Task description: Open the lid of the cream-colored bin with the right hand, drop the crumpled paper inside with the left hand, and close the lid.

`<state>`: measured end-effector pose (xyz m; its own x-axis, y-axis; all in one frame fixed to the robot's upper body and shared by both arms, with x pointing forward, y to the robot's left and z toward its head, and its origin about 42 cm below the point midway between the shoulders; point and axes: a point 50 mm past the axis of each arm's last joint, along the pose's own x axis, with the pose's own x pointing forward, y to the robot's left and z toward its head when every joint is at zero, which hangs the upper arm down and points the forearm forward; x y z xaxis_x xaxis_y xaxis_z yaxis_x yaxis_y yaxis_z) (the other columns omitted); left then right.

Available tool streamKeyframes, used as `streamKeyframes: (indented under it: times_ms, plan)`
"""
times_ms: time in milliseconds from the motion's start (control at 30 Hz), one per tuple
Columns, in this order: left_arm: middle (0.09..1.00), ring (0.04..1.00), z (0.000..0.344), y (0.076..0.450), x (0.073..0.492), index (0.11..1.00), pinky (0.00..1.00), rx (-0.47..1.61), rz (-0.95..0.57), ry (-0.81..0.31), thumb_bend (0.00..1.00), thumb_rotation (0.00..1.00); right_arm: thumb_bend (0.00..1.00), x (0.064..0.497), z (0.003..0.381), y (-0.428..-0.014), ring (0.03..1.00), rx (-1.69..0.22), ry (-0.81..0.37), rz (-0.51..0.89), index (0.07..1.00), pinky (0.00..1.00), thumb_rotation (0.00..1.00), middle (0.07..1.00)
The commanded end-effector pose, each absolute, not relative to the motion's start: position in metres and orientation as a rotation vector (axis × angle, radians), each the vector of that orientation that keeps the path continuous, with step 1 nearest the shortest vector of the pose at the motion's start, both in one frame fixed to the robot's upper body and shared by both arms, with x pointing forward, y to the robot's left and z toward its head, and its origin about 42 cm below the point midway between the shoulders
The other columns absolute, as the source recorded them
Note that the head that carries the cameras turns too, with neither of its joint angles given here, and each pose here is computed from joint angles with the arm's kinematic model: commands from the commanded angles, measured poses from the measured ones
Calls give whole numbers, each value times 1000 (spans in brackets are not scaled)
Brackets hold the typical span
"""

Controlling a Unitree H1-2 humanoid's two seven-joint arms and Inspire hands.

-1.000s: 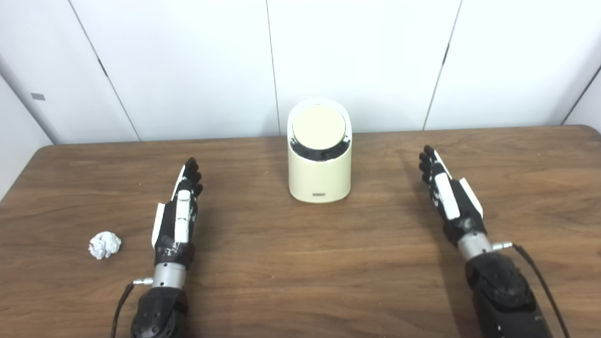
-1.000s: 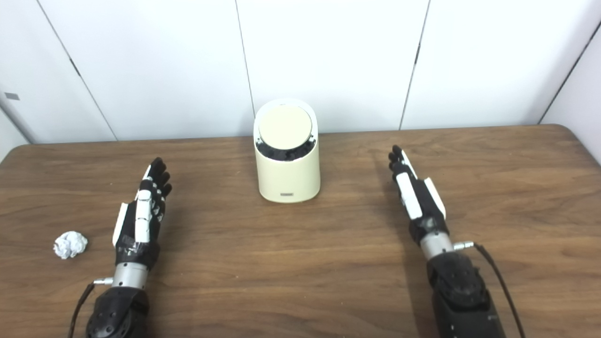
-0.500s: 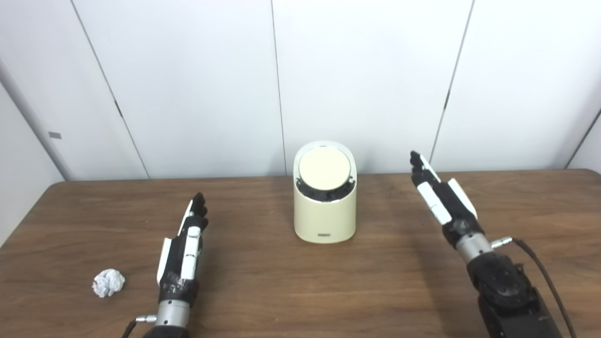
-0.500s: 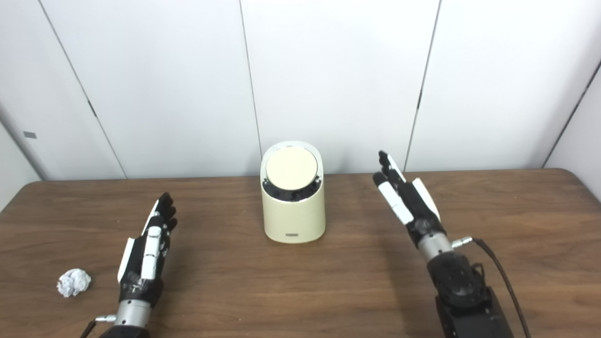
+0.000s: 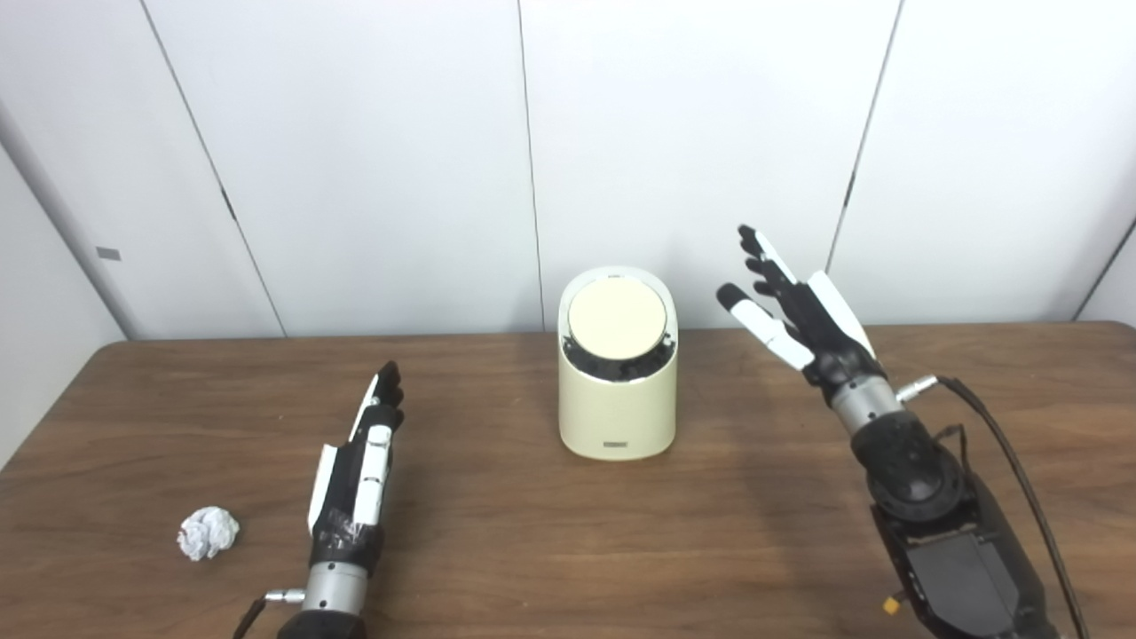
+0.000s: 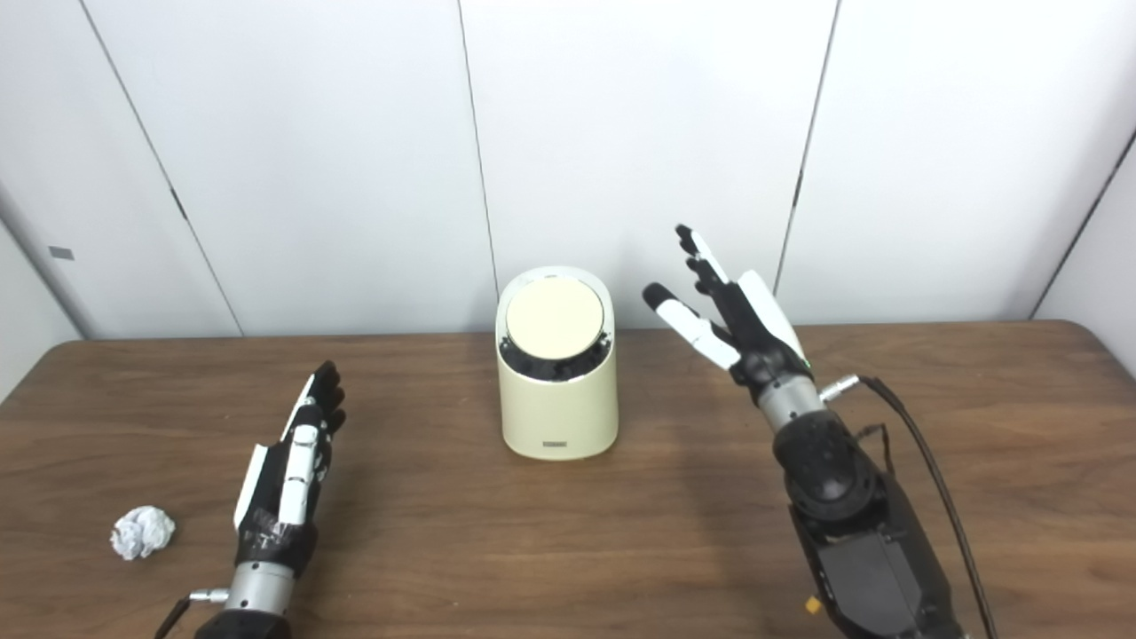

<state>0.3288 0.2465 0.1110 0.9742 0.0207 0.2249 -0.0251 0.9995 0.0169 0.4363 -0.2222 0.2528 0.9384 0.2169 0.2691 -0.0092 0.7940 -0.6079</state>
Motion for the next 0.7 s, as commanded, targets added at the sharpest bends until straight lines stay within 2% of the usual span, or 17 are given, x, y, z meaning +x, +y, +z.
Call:
streamKeyframes:
  times_ms: [0,167,367,667]
  plan:
    - [1000,1000,69,234,304,1000,1000,-22,34,-103,434,976,620,445,287,-218,963,-678,-452,123,994,907,964,989]
    - [1000,1000,70,233,304,1000,1000,-14,32,-101,444,978,626,450,294,-210,948,-702,-449,143,998,859,918,987]
    - [1000,1000,69,232,303,1000,1000,-23,30,-100,431,960,673,459,297,-204,965,-771,-470,173,1000,870,875,996]
    - [1000,1000,69,229,304,1000,1000,-25,27,-104,439,974,729,475,307,-193,988,-897,-466,195,1000,904,867,1000]
